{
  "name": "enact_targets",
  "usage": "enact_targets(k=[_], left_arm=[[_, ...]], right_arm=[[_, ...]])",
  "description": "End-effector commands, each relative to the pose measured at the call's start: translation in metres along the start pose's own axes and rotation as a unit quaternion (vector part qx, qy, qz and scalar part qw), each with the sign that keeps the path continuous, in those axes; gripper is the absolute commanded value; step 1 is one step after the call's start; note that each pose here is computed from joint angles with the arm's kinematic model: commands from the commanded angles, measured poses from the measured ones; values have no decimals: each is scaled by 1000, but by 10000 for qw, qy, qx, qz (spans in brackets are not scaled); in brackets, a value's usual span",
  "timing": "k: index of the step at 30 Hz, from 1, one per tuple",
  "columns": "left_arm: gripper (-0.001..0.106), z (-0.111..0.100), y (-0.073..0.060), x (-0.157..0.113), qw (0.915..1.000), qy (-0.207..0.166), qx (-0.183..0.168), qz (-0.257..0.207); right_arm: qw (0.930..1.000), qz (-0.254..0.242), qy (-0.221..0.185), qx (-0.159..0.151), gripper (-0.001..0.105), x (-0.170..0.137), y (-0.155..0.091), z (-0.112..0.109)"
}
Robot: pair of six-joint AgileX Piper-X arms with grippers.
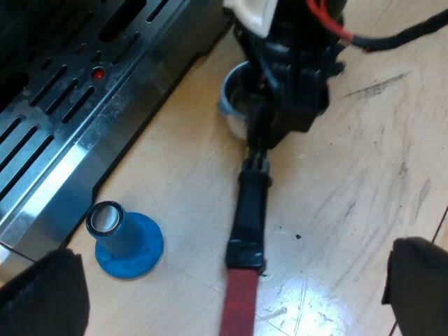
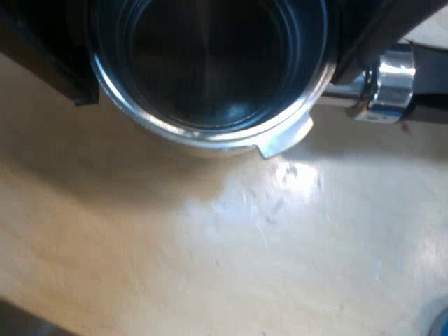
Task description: Put the handle in the coffee machine
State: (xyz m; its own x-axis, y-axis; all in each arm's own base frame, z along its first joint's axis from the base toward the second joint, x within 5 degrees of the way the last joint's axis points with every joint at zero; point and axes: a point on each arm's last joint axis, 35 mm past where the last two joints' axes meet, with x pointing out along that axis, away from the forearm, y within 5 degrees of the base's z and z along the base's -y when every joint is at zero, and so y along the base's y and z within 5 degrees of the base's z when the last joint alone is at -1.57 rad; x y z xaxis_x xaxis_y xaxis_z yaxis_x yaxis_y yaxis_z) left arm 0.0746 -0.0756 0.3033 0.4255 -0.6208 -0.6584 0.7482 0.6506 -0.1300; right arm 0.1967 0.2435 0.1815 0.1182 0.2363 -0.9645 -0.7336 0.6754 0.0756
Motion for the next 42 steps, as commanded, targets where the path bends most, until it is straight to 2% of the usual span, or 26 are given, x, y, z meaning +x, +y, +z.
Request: enact_targets(k=[1,4,5,6,8,14,20,31,35,39,42], left_arm=[[88,2,-1,-2,10000,-69,20,-8],[88,2,-1,-2,9999,-69,152,-20],[88,2,-1,-2,9993,-70,358,-80],[88,2,-1,-2,9991,-71,413,-106],[88,2,-3,-2,9968,-86,721,-327],[88,2,-6,-2,9909,-137,1080,-789],[88,1,-7,0,9819,-198,1663,-886],[88,-9,-3,17,9825,-180,1626,-889],[88,-4,-4,22,9868,-216,1218,-1048],[87,-1,-3,28,9871,-173,1154,-1099],[79,0,-7,33,9843,-122,1257,-1235]], right_arm=[[10000,-9,-40,40,0,-19,3,-3],[9999,-27,-15,150,0,-30,3,-8],[9998,-38,-24,175,0,-36,3,-10],[9998,-36,-37,179,0,-39,3,-11],[9997,-32,-65,230,0,-49,3,-14],[9990,-47,-231,373,0,-74,4,-24],[9985,-30,-377,385,0,-93,4,-31],[9974,27,-532,477,0,-112,5,-41],[9973,117,-546,481,0,-112,5,-40],[9971,121,-570,496,0,-112,5,-40],[9971,121,-570,496,0,-112,5,-40]])
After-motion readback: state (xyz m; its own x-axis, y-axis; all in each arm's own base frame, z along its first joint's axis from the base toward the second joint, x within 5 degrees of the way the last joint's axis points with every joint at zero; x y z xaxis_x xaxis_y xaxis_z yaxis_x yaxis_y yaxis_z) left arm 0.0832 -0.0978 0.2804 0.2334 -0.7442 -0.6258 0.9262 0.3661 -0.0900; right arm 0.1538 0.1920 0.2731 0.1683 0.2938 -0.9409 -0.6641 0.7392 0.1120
